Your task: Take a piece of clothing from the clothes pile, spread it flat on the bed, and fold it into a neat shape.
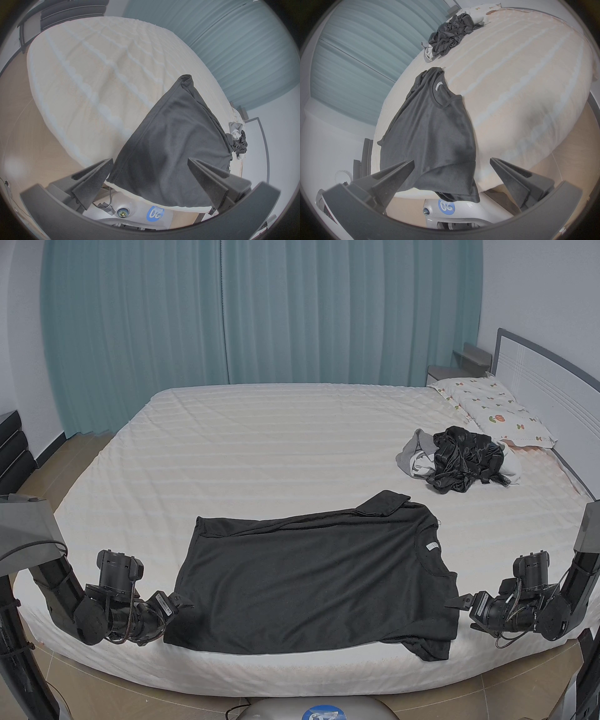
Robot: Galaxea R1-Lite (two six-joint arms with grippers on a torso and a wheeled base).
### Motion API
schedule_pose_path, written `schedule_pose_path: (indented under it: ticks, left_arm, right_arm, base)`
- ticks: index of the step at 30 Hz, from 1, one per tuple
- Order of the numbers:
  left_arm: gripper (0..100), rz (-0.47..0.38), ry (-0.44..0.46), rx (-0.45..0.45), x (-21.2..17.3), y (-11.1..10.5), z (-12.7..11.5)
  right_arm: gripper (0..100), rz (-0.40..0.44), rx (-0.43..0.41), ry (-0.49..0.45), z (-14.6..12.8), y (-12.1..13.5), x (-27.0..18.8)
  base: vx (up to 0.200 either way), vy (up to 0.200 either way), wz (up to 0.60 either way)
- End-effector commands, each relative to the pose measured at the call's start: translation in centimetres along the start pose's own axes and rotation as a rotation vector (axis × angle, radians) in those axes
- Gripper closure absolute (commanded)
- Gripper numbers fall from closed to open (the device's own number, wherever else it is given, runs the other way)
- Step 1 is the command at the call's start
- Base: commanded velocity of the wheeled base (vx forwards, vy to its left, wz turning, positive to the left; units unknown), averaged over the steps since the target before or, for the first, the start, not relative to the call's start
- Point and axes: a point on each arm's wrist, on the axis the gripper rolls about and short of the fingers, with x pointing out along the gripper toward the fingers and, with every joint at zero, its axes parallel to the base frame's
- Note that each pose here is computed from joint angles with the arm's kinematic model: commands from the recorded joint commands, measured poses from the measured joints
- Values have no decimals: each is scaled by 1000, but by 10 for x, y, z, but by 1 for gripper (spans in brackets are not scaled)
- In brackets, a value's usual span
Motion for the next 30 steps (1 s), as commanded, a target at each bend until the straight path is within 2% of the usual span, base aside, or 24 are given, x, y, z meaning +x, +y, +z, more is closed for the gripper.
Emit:
schedule_pose_path:
  ticks: [1,16,17,20,25,30]
  left_arm:
    - [0,37,22,1,9,5,-4]
    - [0,54,27,14,21,6,-4]
    - [100,60,23,31,22,6,-4]
    - [100,81,15,63,25,7,-5]
    - [100,63,-20,58,24,6,-4]
    - [100,53,-35,54,22,7,-3]
  right_arm:
    - [0,-2,0,7,-1,-1,1]
    - [0,19,-15,-14,-6,-3,7]
    - [0,19,-14,-14,-5,-3,8]
    - [0,15,-18,3,-8,-3,11]
    - [0,5,-36,43,-18,-4,24]
    - [0,53,-62,3,-19,-1,34]
  base:
    - [0,0,0]
    - [0,0,0]
    - [0,0,0]
    - [0,0,0]
    - [0,0,0]
    - [0,0,0]
